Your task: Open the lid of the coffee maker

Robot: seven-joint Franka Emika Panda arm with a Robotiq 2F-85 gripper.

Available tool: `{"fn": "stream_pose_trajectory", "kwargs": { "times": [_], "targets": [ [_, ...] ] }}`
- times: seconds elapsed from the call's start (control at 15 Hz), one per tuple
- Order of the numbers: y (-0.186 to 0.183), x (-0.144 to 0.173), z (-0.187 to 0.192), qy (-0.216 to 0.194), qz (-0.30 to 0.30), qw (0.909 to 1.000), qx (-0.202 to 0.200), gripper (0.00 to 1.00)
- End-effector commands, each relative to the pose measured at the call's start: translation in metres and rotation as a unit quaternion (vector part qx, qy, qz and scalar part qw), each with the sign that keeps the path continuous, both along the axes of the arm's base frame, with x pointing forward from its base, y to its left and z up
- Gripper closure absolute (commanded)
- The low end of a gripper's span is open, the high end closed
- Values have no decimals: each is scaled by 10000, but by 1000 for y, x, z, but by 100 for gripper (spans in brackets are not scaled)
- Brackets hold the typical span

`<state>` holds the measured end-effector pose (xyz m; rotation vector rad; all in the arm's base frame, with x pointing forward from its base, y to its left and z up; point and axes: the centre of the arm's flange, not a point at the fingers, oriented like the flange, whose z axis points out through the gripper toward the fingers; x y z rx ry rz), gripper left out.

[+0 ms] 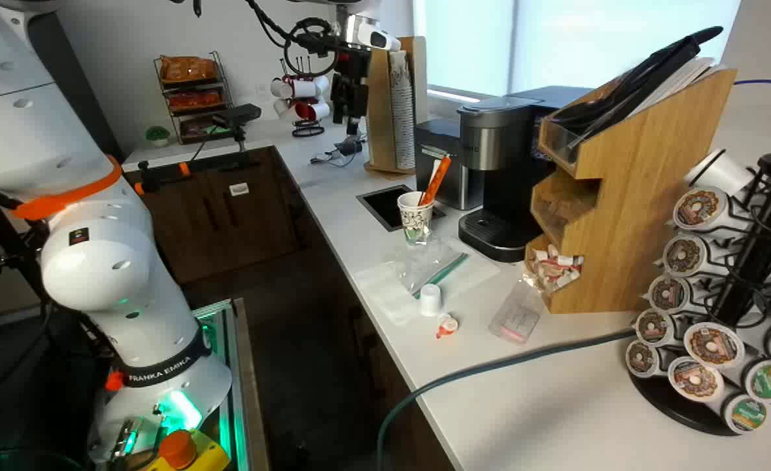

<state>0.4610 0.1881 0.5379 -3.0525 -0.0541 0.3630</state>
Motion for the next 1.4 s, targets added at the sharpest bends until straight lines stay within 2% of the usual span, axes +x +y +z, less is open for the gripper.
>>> {"fn": "stream_pose_trajectory", "kwargs": {
  "times": [0.0, 0.13, 0.27, 0.33, 0.47, 0.8, 0.87, 1.13, 1.33],
  "targets": [
    [0, 0, 0, 0, 1, 10000, 0, 0],
    [-6, 0, -1, 20, 17, 10000, 24, 0],
    [-9, -13, 6, -288, 339, 9976, -524, 0],
    [-7, 1, 1, -114, 140, 9996, -238, 0],
    [-7, -2, 6, -229, 238, 9986, -419, 0],
    [-7, -4, 9, -281, 273, 9981, -472, 0],
    [-9, 0, 14, -732, -320, 9952, -568, 0],
    [-36, 0, 55, -1247, -1127, 9856, -168, 0],
    [-70, -10, 71, -1554, -1796, 9714, -56, 0]
  ]
}}
